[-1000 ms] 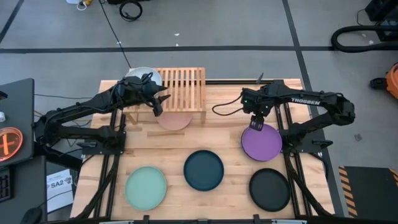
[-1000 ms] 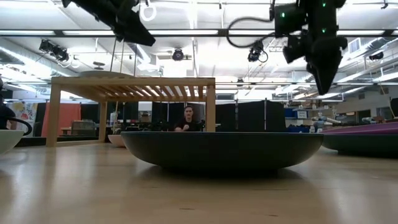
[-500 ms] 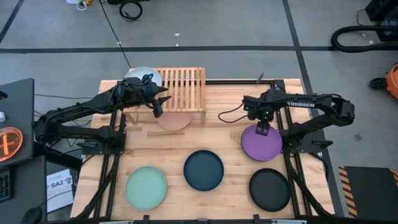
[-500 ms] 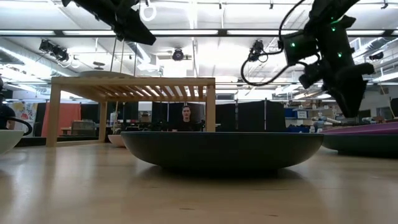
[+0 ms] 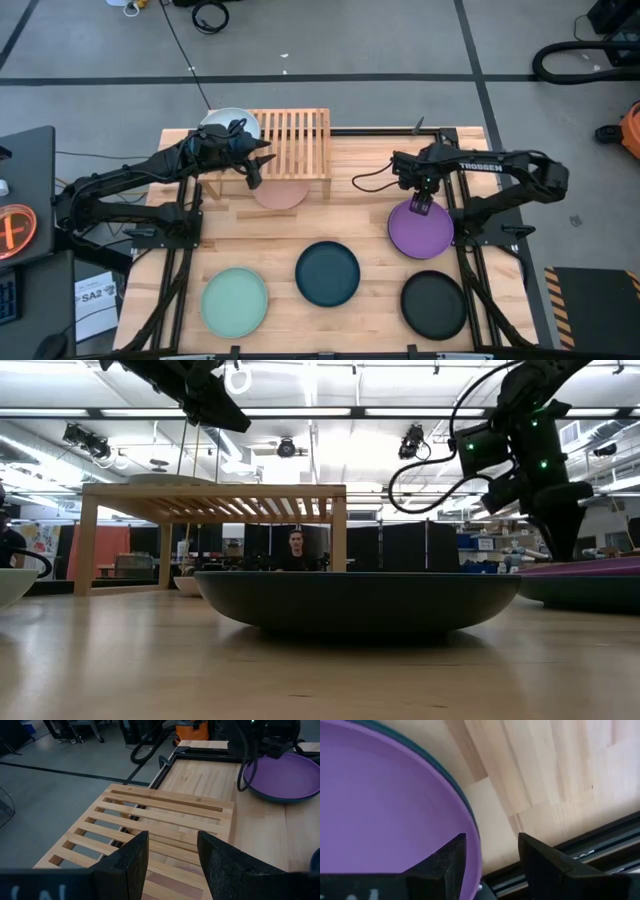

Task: Place and stack plates onto a shelf
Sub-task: Stack the violet plate on the top of the white plate on the shelf

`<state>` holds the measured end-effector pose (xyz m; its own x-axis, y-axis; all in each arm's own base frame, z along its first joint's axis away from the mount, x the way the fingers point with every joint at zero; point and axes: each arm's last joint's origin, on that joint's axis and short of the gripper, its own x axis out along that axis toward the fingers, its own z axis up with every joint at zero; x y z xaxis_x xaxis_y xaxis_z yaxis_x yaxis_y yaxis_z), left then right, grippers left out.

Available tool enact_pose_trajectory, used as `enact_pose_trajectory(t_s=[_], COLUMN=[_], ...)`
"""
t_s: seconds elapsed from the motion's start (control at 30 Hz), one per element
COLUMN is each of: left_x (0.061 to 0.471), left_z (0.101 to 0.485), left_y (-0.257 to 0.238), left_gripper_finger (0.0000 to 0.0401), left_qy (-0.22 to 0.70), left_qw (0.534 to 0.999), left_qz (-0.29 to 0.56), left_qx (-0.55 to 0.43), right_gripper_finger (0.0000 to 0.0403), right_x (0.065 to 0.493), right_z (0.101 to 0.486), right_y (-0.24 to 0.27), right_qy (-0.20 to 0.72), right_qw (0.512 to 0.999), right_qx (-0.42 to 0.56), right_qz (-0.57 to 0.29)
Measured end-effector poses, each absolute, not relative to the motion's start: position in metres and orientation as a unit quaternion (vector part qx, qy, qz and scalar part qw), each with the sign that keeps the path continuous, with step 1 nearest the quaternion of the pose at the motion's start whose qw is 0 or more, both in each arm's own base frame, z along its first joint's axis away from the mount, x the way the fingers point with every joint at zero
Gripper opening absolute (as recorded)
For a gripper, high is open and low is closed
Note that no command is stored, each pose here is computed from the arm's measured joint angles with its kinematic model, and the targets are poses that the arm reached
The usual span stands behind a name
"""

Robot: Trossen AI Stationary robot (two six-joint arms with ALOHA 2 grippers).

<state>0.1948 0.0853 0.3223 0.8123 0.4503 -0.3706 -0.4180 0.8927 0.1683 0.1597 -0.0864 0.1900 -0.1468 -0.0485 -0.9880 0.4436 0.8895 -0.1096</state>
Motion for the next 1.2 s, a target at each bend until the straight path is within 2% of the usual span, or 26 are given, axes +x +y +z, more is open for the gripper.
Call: enact_pose_trajectory(t_s=[0.43, 0.6, 0.9, 1.2], left_x=[0.195, 0.195, 0.195, 0.195], left_z=[0.322, 0.322, 0.322, 0.322], left_y=[0.085, 0.085, 0.085, 0.085], left_gripper_finger=[0.0174, 0.0174, 0.0174, 0.0174], left_qy=[0.204, 0.204, 0.204, 0.204], left_qw=[0.951, 0.951, 0.951, 0.951], left_qz=[0.228, 0.229, 0.229, 0.229], left_qx=[0.039, 0.039, 0.039, 0.039], right_gripper_finger=[0.0176, 0.0135, 0.0020, 0.0023], right_x=[0.166, 0.168, 0.167, 0.167], right_z=[0.172, 0.168, 0.169, 0.176], right_y=[-0.092, -0.093, -0.092, -0.092], right_qy=[0.768, 0.776, 0.777, 0.788], right_qw=[0.603, 0.594, 0.595, 0.583], right_qx=[0.140, 0.142, 0.140, 0.140], right_qz=[-0.162, -0.158, -0.153, -0.142])
